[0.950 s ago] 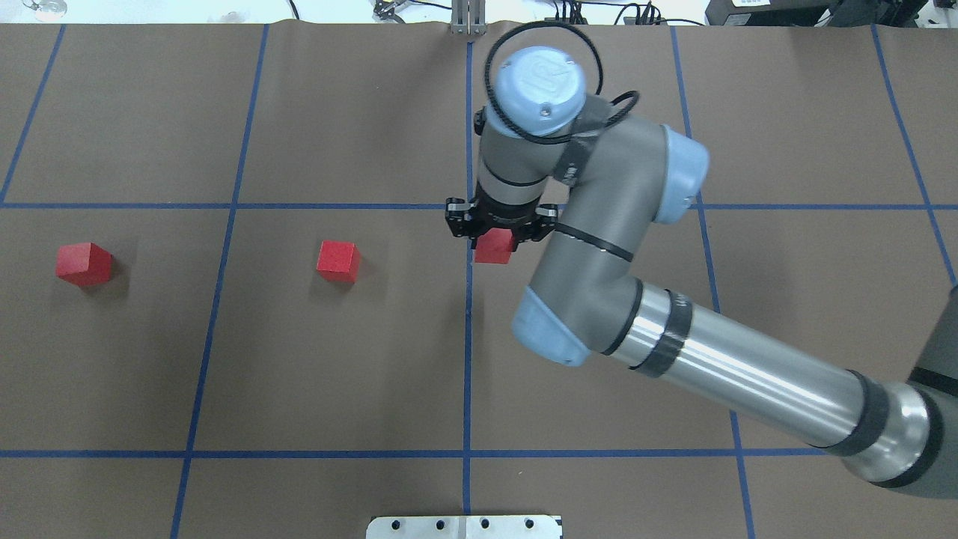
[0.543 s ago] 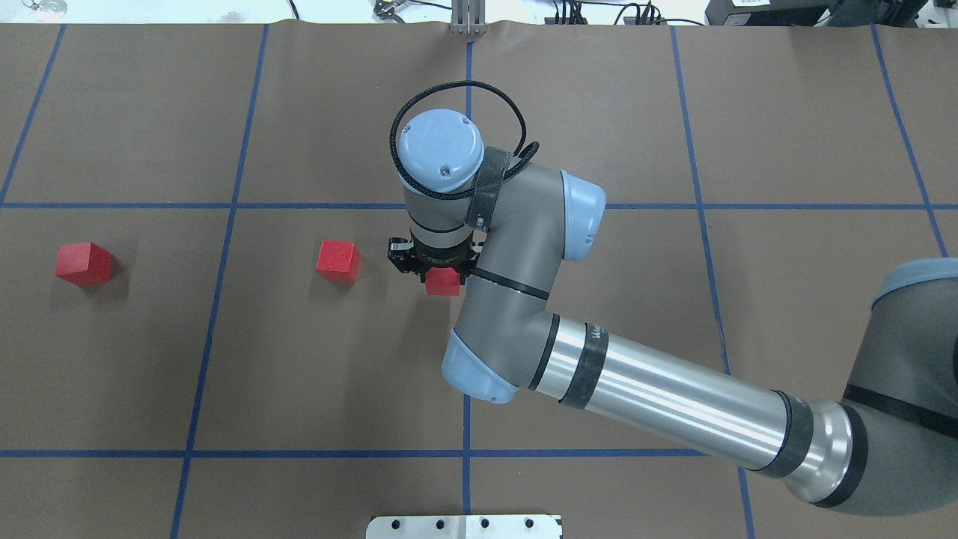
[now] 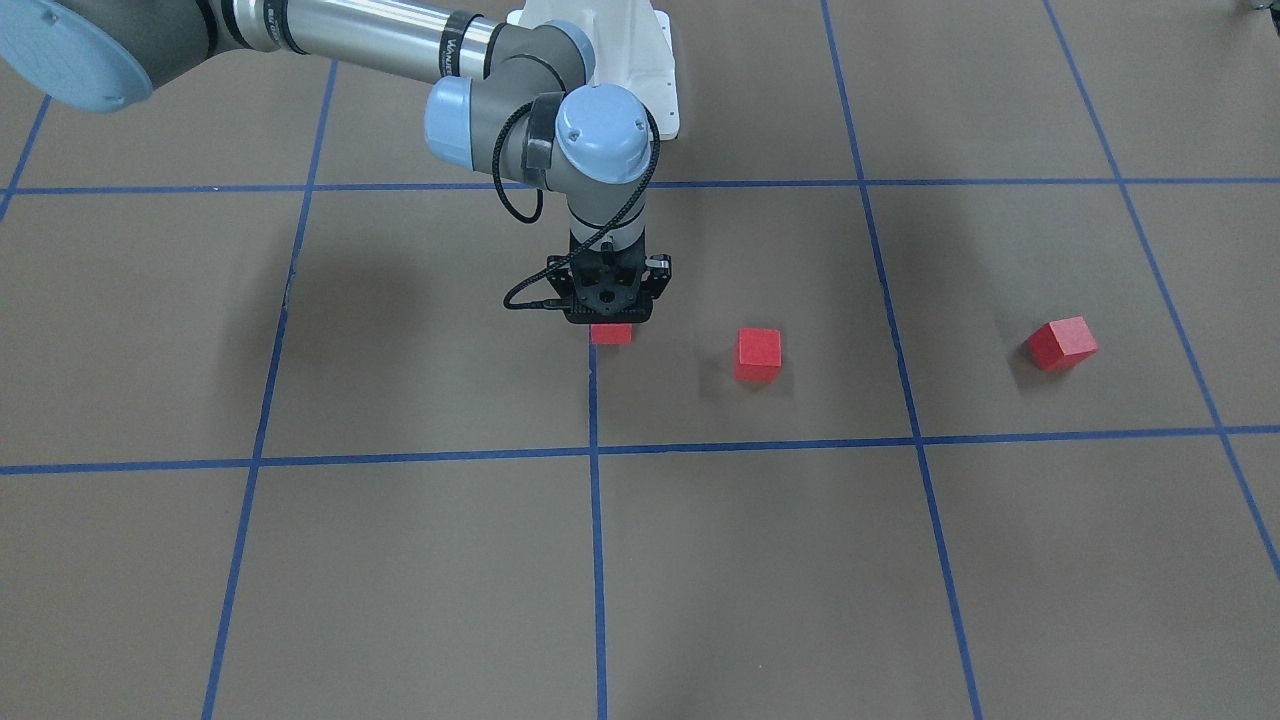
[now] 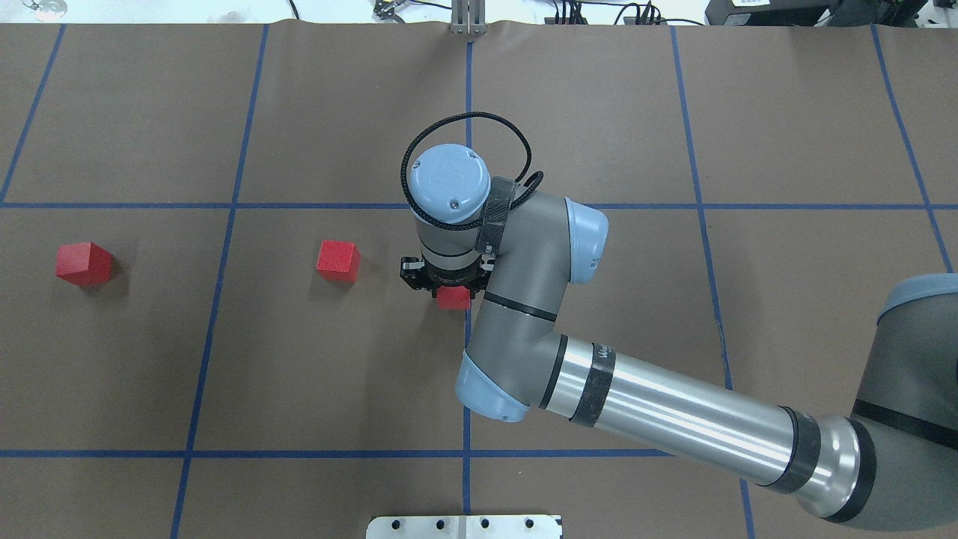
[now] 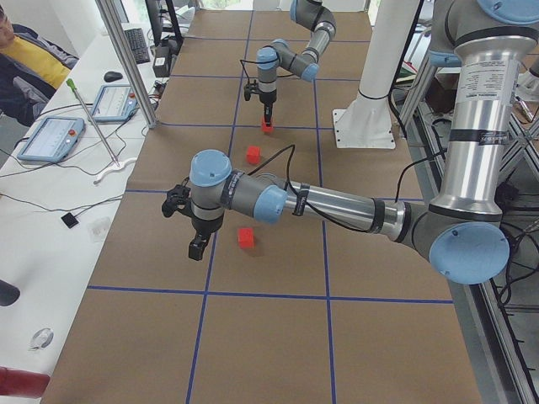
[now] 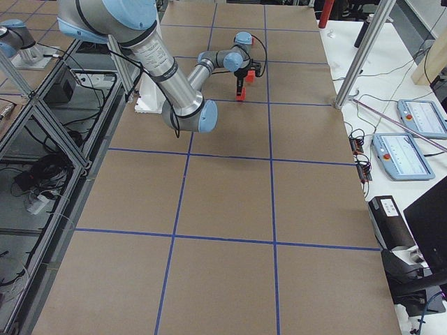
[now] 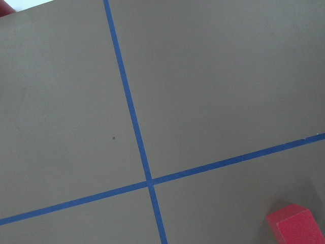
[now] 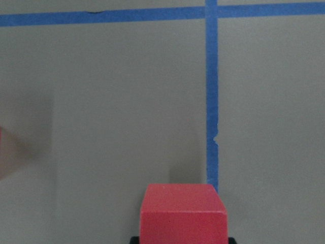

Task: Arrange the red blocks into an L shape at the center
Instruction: 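Carry the red cube with the right gripper to the grid center, then lower the cube at the center and open the right gripper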

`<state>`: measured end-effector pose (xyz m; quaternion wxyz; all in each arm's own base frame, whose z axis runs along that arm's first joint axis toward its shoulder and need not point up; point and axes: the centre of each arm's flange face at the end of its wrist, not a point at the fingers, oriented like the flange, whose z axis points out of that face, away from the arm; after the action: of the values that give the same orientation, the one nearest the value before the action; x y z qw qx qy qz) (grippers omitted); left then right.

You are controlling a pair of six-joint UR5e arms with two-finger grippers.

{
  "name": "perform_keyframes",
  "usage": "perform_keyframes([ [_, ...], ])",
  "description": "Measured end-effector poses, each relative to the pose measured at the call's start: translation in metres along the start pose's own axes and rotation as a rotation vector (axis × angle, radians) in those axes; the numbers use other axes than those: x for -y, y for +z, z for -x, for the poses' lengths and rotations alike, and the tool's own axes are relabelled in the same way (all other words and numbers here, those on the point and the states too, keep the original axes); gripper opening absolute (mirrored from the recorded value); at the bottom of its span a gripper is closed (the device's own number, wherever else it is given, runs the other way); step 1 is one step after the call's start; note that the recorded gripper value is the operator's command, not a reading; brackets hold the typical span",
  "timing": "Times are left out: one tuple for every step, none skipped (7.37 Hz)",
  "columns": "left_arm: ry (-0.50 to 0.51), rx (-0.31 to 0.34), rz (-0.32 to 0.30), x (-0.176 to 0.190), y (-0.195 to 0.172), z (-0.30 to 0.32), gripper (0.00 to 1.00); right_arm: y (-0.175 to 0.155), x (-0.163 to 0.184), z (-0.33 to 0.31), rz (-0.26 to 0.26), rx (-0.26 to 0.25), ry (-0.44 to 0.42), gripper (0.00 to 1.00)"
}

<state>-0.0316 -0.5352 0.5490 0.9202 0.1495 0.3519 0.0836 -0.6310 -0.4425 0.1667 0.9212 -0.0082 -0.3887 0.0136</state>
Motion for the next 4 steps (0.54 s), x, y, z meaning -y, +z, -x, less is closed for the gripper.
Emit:
perform_keyframes([
  [0.001,0.0,-0.001,0.0,0.0,0.0,1.0,0.002,-0.001,-0.005,0.0,-0.003,0.001,0.23],
  [0.002,0.0,-0.002,0.0,-0.001,-0.001,1.0,0.004,-0.001,-0.01,0.0,-0.006,0.002,0.3],
  [0.002,0.0,-0.002,0.0,-0.001,-0.001,1.0,0.005,-0.002,-0.014,-0.001,-0.007,0.003,0.36],
  [0.002,0.0,-0.002,0.0,-0.001,-0.001,1.0,0.006,-0.003,-0.016,-0.001,-0.008,0.003,0.42],
])
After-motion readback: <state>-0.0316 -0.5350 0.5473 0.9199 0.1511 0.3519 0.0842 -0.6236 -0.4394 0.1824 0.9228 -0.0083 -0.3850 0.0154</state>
